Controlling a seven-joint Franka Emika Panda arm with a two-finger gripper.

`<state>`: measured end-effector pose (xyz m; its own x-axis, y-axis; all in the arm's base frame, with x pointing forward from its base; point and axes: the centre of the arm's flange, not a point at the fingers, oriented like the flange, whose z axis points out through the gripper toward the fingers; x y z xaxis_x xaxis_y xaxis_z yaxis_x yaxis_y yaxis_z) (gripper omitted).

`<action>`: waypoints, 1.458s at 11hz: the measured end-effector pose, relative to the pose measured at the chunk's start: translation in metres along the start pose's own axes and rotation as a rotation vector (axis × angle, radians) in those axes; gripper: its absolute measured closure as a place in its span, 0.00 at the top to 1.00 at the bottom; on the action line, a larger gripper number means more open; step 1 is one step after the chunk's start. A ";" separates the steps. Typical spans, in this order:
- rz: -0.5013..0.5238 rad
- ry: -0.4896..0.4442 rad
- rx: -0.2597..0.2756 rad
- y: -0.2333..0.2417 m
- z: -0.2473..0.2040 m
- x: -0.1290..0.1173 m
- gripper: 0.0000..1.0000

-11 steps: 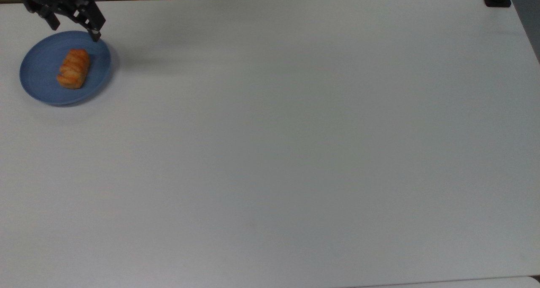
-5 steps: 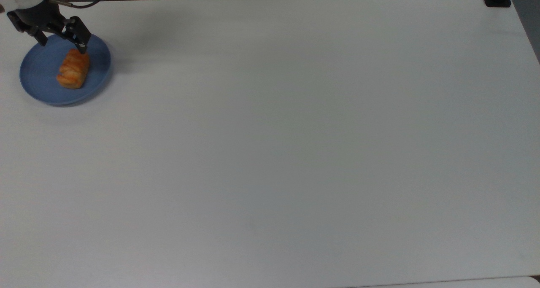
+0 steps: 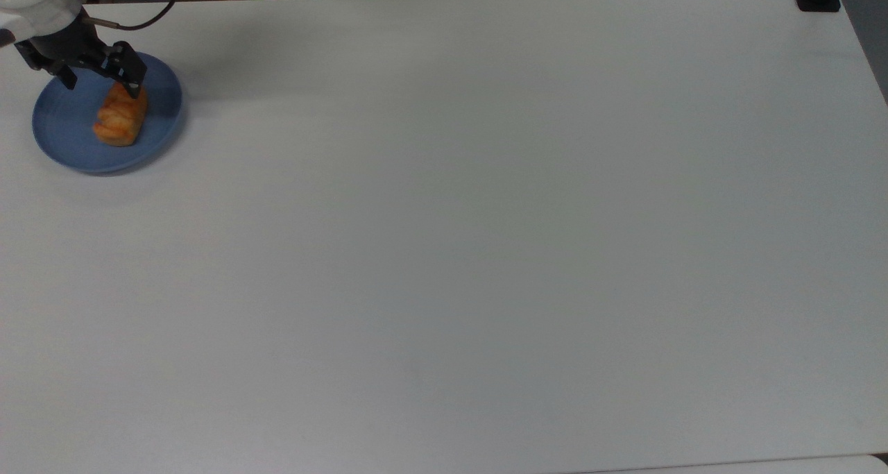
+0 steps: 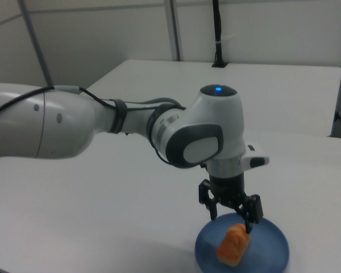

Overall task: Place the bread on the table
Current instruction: 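Lower the gripper and close it around the bread roll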

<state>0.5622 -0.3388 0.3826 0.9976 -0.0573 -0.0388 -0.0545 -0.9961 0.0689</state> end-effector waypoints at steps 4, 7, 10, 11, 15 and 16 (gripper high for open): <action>-0.004 -0.001 -0.005 -0.002 0.030 -0.003 1.00; -0.008 0.000 -0.011 -0.004 0.047 -0.002 0.98; -0.030 -0.017 -0.025 -0.004 0.055 -0.002 0.93; -0.038 -0.021 -0.030 -0.003 0.055 -0.002 0.82; -0.051 -0.018 -0.033 -0.003 0.053 -0.002 0.40; -0.063 -0.014 -0.035 -0.003 0.051 -0.001 0.36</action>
<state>0.5594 -0.3388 0.3320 0.9983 0.0048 -0.0578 0.0106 -0.9949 0.1004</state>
